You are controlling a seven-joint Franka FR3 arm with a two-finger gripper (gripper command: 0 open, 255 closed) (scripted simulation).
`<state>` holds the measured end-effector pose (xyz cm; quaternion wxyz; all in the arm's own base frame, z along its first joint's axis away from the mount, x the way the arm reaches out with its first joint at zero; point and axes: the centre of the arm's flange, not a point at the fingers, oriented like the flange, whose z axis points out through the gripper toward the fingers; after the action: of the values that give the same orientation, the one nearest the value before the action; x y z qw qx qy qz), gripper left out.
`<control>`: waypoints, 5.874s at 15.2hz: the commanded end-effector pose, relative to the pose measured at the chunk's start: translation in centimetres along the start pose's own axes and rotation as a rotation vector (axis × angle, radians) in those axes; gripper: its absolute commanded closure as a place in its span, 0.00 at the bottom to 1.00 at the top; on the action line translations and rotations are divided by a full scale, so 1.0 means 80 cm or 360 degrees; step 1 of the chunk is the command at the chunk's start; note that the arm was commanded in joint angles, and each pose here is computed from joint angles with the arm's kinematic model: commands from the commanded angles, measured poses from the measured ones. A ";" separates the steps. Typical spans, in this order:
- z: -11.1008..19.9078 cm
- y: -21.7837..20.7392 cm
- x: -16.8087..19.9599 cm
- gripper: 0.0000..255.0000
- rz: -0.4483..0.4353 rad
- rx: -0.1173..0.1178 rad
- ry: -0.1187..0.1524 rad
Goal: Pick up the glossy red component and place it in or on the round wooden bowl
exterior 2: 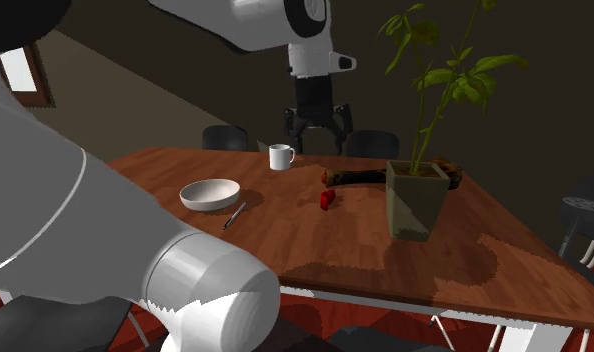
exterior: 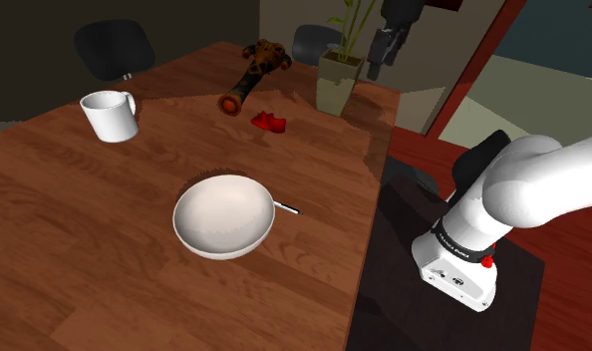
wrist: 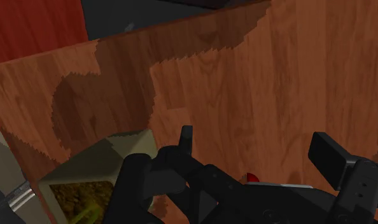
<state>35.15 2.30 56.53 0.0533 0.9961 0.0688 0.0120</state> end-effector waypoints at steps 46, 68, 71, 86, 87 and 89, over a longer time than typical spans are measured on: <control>0.303 -0.083 0.332 1.00 -0.0006 0.0263 0.0053; 0.191 -0.071 0.334 1.00 -0.0006 0.0263 0.0053; 0.172 -0.068 0.334 1.00 -0.0006 0.0263 0.0053; 0.125 -0.209 0.255 1.00 -0.0006 0.0263 0.0053; 0.124 -0.223 0.247 1.00 -0.0006 0.0263 0.0053; 0.121 -0.252 0.231 1.00 -0.0006 0.0263 0.0053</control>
<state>51.89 22.60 44.87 -0.0303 0.9966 0.0730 0.0226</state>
